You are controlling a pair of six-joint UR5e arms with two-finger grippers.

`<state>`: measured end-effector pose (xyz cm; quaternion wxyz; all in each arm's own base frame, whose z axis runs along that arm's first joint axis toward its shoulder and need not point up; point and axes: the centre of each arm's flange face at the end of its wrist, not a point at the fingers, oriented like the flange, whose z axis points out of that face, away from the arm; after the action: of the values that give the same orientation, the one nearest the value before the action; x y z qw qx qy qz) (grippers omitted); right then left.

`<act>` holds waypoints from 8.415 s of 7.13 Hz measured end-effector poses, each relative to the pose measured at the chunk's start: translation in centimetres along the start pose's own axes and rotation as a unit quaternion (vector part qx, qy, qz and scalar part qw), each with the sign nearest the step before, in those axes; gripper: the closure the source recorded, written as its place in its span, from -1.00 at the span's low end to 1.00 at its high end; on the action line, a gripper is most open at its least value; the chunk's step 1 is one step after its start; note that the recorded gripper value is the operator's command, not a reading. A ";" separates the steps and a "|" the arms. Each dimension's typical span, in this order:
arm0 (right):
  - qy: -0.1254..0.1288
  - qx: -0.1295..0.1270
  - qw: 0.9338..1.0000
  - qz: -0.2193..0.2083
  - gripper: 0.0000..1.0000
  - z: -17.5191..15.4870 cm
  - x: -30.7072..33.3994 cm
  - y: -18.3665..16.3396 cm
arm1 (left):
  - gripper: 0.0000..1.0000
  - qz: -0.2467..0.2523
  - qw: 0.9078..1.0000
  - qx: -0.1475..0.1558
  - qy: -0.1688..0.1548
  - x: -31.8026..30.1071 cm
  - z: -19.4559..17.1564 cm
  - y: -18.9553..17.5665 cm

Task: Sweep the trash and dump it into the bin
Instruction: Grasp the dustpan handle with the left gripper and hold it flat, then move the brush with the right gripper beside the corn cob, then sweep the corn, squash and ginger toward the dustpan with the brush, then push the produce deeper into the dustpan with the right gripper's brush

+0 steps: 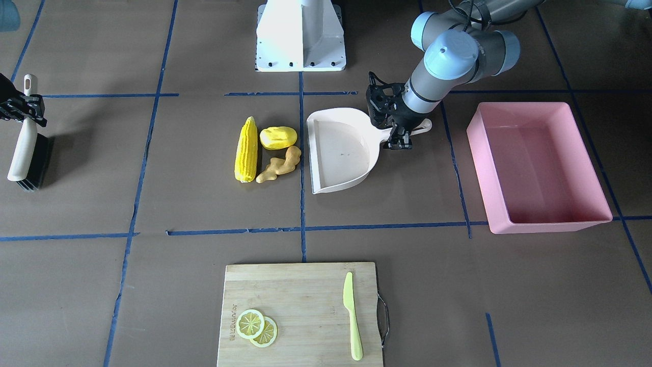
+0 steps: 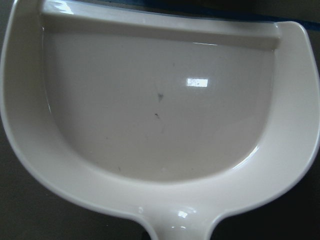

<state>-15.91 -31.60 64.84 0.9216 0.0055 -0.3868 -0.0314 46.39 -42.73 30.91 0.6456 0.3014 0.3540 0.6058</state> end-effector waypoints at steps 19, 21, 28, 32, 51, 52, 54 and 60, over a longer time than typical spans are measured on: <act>-0.041 -0.037 0.993 0.102 1.00 -2.5 -42.2 -2.4 | 0.93 0.043 0.999 -0.016 -0.007 -0.4 1.6 -0.6; -0.024 -0.049 0.993 0.102 1.00 -1.9 -44.4 -1.7 | 0.93 0.043 0.999 -0.015 -0.007 -0.4 1.5 -0.7; 0.002 -0.052 0.993 0.104 1.00 0.6 -48.7 -1.2 | 0.93 0.043 0.999 -0.015 -0.007 -0.4 1.5 -0.7; -0.001 -0.043 0.994 0.103 1.00 1.3 -51.8 -2.5 | 0.93 0.041 0.999 -0.015 -0.007 -0.4 1.5 -0.7; -0.034 -0.038 0.993 0.111 1.00 -0.7 -56.2 -3.2 | 0.97 0.019 0.999 -0.033 0.006 -0.1 1.7 -1.0; -0.034 -0.038 0.993 0.111 1.00 -0.7 -56.3 -3.2 | 0.97 0.018 0.999 -0.033 0.006 -0.1 1.7 -1.0; -0.036 -0.037 0.992 0.116 1.00 -0.4 -58.0 -3.9 | 0.97 0.017 0.999 -0.032 0.006 -0.1 1.7 -1.1; -0.047 -0.036 0.991 0.116 1.00 -0.8 -62.0 -5.1 | 0.97 0.017 0.999 -0.032 0.006 -0.1 1.7 -1.0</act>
<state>-58.91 -32.85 19.88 0.8996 -0.0738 -0.4260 0.0619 48.37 -42.80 31.04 0.6424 0.2825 0.3331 0.6297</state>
